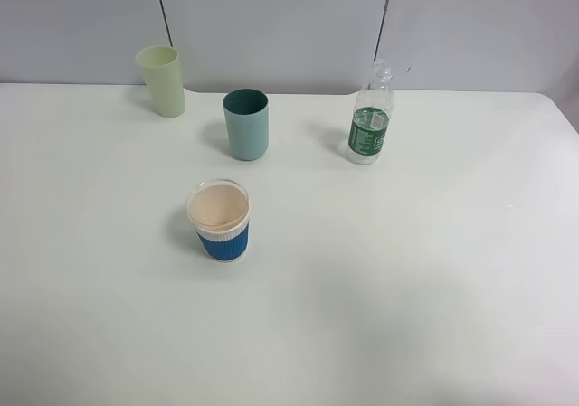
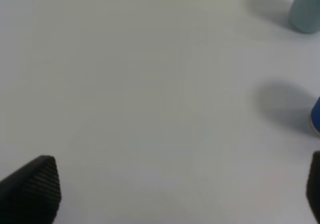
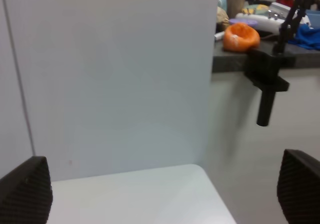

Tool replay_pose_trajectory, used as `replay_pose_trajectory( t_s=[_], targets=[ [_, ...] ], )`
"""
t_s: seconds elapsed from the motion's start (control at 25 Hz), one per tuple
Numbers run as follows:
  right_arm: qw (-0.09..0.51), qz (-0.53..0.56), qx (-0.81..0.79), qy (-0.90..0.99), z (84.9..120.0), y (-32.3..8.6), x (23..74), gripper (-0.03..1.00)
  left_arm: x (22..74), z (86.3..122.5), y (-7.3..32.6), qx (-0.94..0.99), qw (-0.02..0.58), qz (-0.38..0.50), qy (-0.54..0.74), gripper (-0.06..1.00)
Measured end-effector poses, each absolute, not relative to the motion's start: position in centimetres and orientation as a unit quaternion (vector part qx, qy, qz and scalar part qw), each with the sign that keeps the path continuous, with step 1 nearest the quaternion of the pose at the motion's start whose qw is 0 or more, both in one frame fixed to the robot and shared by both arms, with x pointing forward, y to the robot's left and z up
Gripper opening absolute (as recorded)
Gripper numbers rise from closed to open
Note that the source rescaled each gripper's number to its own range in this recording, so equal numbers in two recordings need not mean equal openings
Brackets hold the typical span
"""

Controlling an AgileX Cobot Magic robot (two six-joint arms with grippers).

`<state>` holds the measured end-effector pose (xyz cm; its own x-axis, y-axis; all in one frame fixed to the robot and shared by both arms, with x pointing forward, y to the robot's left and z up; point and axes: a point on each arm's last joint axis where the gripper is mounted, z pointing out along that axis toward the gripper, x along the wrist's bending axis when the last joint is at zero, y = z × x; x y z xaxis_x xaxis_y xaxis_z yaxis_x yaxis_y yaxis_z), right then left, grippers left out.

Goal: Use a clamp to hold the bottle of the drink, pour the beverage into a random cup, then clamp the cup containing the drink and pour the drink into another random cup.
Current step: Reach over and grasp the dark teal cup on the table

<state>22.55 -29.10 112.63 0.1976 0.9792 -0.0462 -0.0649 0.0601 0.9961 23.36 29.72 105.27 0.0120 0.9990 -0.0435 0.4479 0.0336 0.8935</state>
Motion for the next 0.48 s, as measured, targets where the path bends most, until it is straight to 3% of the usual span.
replay_pose_trajectory(
  t_s=[0.48],
  targets=[
    [0.49,0.396,0.575,0.522,110.0,-29.0,22.0,0.82,23.4,105.3,29.7,0.597,0.387,0.356,0.606,1.0]
  ],
)
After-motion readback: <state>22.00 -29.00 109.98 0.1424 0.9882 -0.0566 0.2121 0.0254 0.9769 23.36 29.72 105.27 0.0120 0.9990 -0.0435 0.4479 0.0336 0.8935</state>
